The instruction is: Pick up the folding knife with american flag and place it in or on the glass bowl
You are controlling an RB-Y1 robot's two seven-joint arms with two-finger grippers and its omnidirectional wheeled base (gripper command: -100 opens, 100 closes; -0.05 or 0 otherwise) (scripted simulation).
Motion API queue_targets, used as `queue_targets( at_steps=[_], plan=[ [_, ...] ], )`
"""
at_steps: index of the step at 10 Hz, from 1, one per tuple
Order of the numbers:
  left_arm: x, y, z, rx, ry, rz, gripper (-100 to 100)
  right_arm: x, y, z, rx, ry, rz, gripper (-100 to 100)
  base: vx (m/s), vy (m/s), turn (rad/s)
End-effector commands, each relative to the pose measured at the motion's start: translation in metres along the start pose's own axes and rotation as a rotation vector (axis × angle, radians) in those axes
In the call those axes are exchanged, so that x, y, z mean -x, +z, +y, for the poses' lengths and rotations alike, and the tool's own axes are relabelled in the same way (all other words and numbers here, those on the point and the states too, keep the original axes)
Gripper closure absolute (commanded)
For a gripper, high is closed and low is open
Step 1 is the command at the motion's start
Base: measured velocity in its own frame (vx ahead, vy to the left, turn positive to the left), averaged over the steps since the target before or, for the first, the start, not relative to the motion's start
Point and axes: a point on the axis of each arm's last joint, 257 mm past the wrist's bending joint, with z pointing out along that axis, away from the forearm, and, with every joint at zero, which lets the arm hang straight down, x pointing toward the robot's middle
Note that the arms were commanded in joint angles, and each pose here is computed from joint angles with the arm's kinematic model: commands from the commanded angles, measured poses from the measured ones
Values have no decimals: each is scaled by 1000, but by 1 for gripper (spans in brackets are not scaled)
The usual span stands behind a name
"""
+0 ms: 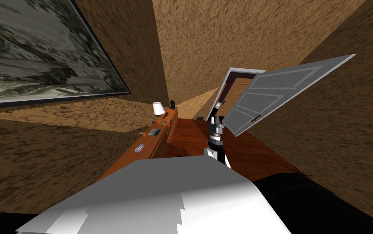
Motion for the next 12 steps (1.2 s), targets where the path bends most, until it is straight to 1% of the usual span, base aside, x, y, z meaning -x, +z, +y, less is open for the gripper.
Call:
queue_targets(
  at_steps=[1, 2, 3, 4, 5, 7, 8, 9, 10, 12],
  plan=[
    [-13, 1, -6, -16, -20, 14, -100, 0, 0, 0, 0, 0, 0, 0, -27, -10, 6],
    [-17, 3, -10, -26, -40, 16, -100, 0, 0, 0, 0, 0, 0, 0, -2, -2, 23],
    [-12, 3, -10, -28, -59, -5, -100, 0, 0, 0, 0, 0, 0, 0, 7, 0, 2],
    [-9, 3, -10, -29, -67, -14, -100, 0, 0, 0, 0, 0, 0, 0, 6, 3, -5],
    [-3, -10, 6, 8, -18, -4, -100, 0, 0, 0, 0, 0, 0, 0, -42, -31, -182],
    [-18, -6, -2, -13, -59, 12, -100, 0, 0, 0, 0, 0, 0, 0, -43, -21, -48],
    [-22, -5, -5, -20, -81, 12, -100, 0, 0, 0, 0, 0, 0, 0, -11, 1, 19],
    [-17, -5, -5, -20, -100, -10, -100, 0, 0, 0, 0, 0, 0, 0, 0, 0, 0],
    [-12, -20, 13, 22, -46, 5, -100, 0, 0, 0, 0, 0, 0, 0, -42, -32, -212],
    [-25, -18, 7, 8, -92, 15, -100, 0, 0, 0, 0, 0, 0, 0, -44, -18, -39]
  ],
)
